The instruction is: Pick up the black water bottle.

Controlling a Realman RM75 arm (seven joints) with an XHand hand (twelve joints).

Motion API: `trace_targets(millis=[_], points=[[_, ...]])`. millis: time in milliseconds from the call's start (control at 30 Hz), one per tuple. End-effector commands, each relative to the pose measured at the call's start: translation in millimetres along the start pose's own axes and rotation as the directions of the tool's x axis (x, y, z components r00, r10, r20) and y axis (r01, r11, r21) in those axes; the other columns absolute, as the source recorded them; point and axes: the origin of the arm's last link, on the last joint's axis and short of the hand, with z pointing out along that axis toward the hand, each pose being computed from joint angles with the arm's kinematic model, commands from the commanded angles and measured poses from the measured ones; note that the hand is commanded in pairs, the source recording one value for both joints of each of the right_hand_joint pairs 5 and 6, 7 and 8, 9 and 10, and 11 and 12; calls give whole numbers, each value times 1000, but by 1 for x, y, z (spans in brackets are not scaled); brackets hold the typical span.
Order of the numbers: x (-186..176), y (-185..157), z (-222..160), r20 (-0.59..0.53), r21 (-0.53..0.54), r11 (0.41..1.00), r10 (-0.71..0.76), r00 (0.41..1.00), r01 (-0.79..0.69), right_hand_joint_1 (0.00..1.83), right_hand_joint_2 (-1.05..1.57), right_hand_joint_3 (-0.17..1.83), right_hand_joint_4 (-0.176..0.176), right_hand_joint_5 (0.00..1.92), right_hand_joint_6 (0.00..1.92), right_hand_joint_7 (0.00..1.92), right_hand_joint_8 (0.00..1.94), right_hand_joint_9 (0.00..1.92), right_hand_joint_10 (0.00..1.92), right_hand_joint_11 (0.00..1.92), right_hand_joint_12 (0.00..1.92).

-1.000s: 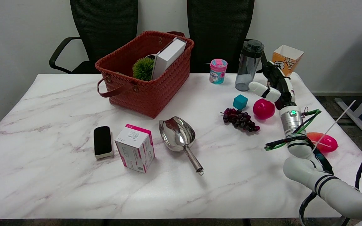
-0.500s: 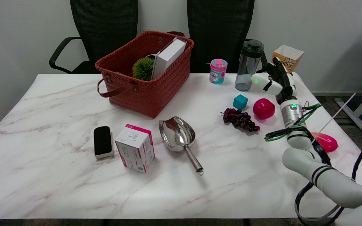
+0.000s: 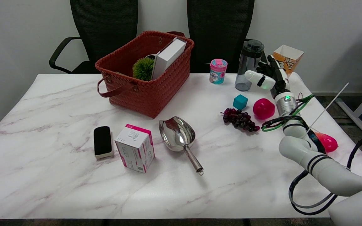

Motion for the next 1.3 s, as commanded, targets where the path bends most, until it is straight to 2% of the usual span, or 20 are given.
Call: trace_targets(millis=[33, 767, 1067, 1300], points=[[-7, -1, 12, 6, -48, 998, -38, 999, 39, 1013, -144, 495, 0, 55, 55, 368, 368, 405, 405, 28, 28], [4, 6, 4, -38, -48, 998, -48, 998, 46, 1002, -158, 498, 0, 98, 98, 364, 364, 383, 383, 37, 37], [8, 8, 3, -48, -56, 997, -47, 998, 44, 1008, -132, 441, 0, 90, 90, 367, 367, 382, 382, 51, 51], [7, 7, 8, -45, -60, 997, -52, 998, 49, 1012, -134, 439, 0, 7, 7, 229, 229, 197, 197, 50, 50]])
